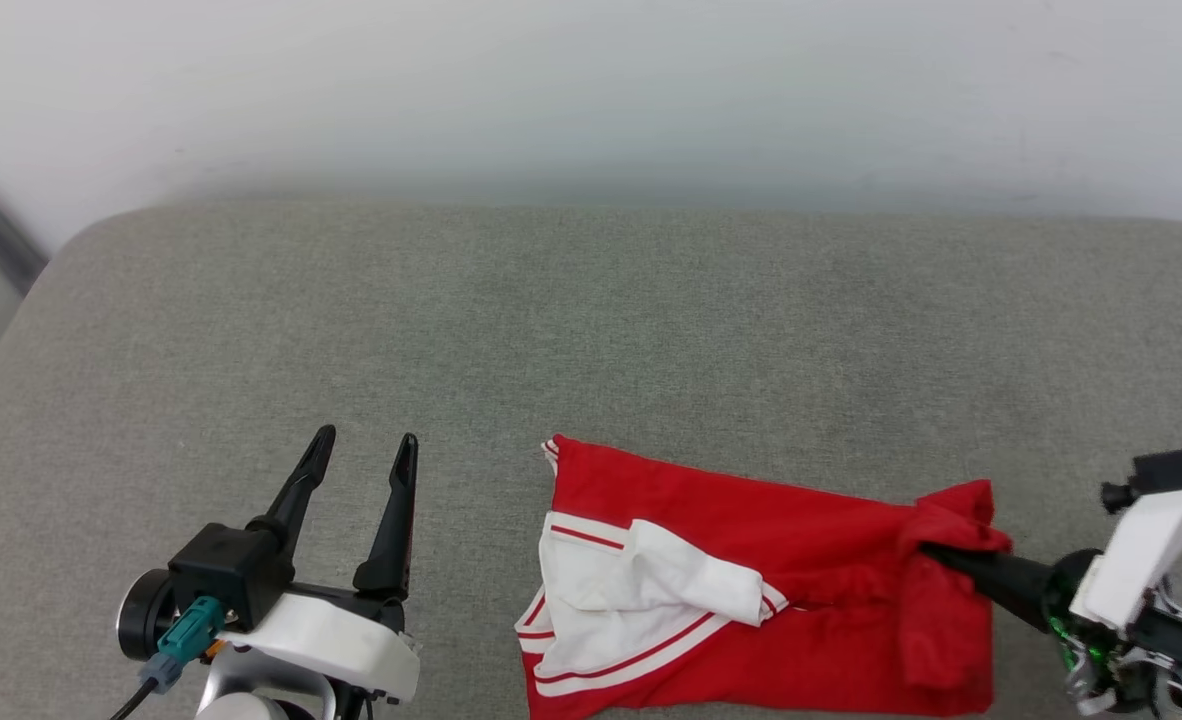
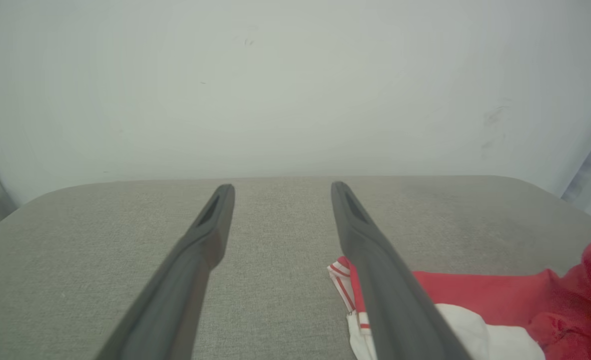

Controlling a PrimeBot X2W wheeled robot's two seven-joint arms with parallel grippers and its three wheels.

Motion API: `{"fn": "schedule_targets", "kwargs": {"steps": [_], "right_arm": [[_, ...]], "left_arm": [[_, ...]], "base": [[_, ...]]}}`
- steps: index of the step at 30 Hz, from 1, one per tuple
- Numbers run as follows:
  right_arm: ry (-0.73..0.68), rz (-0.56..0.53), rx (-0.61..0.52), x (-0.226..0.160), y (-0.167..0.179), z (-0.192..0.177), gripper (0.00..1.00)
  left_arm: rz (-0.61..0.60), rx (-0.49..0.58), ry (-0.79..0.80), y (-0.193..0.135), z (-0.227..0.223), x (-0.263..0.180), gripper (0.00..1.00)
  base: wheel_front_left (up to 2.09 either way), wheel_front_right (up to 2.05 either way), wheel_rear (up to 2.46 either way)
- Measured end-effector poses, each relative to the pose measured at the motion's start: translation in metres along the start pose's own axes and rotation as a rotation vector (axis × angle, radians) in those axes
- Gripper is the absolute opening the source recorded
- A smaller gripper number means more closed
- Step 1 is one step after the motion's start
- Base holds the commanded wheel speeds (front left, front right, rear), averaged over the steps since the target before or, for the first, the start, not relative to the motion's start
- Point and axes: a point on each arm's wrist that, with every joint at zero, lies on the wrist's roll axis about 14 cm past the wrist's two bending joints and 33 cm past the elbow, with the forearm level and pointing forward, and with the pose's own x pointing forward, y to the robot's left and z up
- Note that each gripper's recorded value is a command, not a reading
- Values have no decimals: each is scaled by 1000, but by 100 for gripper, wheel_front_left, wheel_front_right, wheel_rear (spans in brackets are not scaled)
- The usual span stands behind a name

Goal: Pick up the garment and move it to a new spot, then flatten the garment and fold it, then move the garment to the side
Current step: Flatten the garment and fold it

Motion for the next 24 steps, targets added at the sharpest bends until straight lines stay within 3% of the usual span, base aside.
{"fn": "schedule_targets", "kwargs": {"steps": [11,18,19,20,21,24], "right_arm": [[264,196,-21,94,65,-71,0],[365,177,-111,136,76,-99,0],[371,162,-126,141,73,-101,7],[373,145,-142,145,70,-102,43],[368,129,-154,149,66,-102,97],[376,101,-210,158,62,-106,100]], "left_arm": [[24,-6,14,9,-5,3,100],[32,-9,27,14,-14,14,100],[32,-10,32,15,-16,15,100],[34,-11,37,15,-18,17,100],[37,-11,41,17,-20,18,100],[43,-15,52,18,-26,19,100]], "base": [[0,0,0],[0,0,0],[0,0,0],[0,0,0],[0,0,0],[0,0,0]]}}
